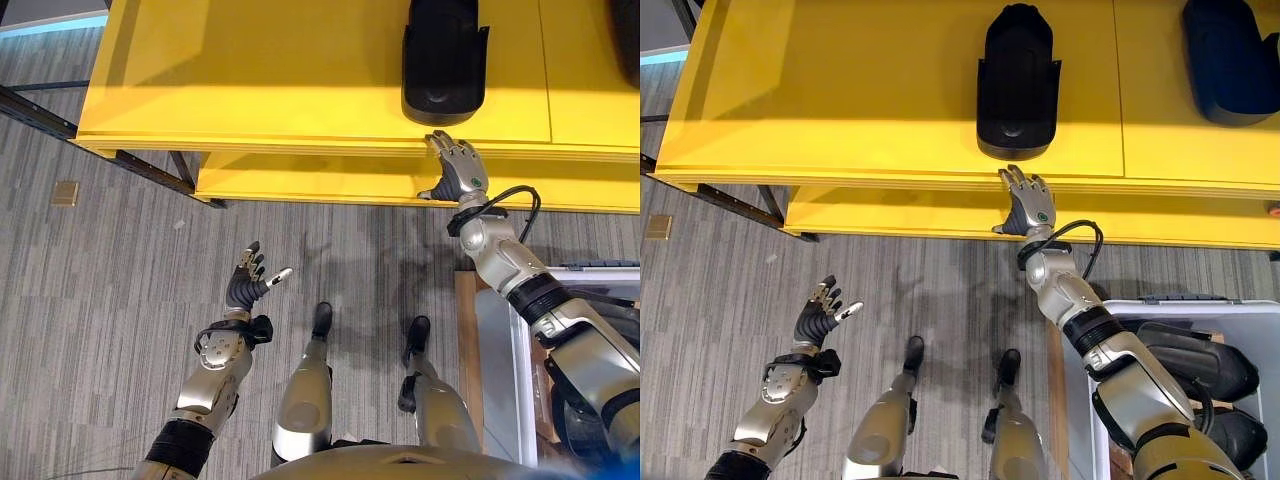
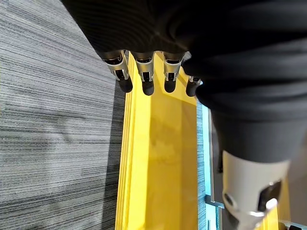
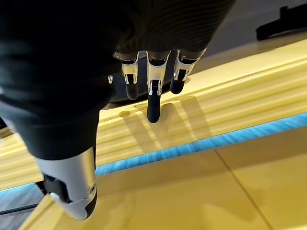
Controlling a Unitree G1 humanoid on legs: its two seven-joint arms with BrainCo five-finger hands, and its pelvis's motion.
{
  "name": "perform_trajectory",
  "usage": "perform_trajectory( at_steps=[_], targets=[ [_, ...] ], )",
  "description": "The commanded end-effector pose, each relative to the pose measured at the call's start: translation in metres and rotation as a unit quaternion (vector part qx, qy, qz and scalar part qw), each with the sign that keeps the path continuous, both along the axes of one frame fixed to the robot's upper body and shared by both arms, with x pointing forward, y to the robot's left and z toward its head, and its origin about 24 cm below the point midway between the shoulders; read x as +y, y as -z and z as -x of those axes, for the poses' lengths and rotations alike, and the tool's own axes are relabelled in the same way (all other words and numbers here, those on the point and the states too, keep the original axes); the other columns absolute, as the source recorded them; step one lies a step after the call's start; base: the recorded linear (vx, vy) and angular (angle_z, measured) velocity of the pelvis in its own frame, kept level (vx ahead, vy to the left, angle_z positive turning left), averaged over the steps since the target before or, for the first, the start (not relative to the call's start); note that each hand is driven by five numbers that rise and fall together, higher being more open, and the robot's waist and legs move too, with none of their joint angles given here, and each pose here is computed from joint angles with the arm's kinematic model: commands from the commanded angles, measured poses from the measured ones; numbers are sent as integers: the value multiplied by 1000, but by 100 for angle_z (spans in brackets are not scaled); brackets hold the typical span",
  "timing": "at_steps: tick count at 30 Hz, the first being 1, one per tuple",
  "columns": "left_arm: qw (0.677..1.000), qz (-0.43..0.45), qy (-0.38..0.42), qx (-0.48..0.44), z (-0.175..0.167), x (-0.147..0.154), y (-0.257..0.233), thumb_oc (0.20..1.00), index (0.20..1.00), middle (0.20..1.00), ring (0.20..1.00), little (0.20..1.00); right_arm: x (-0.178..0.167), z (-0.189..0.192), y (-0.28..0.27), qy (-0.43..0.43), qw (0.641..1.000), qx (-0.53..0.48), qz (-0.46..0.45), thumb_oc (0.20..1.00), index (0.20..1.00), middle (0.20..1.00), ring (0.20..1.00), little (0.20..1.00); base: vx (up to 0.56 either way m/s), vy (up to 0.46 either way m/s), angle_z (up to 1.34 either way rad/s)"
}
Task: Move parts from the plastic box to the shelf.
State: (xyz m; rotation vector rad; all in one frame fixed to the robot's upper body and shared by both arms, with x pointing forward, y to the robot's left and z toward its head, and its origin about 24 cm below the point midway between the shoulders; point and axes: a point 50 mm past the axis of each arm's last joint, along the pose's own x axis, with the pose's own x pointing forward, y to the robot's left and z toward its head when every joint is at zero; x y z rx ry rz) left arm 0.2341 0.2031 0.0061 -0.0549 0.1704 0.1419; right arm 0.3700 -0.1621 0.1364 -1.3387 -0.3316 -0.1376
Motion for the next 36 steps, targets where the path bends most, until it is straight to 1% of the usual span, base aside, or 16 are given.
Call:
perform_trajectory(
  at_steps=[1,6,19,27,32,36],
  targets=[
    [998,-22,-4,-57,-3,12,-24,1000,1000,1000,1000,1000,7,-5,-34,-11,997,-74,30,1000,1000,1000,1000,1000,0,0,0],
    [998,-18,-4,-59,-4,11,-25,1000,1000,1000,1000,1000,-3,-8,-36,7,997,-70,41,1000,1000,1000,1000,1000,0,0,0],
    [998,-17,-4,-64,-5,11,-27,1000,1000,1000,1000,1000,2,-13,-34,4,998,-51,28,1000,1000,1000,1000,1000,0,0,0],
    [998,-21,-5,-64,-4,13,-28,1000,1000,1000,1000,1000,-2,-17,-44,14,998,-60,30,1000,1000,1000,1000,1000,0,0,0],
    [998,-23,-10,-65,-3,17,-28,1000,1000,1000,1000,1000,-9,-21,-57,28,996,-72,53,1000,1000,1000,1000,1000,6,-2,3],
    [997,-21,-11,-67,-3,18,-29,1000,1000,1000,1000,1000,-17,-25,-69,43,994,-82,52,1000,1000,1000,1000,1000,3,0,1]
  ],
)
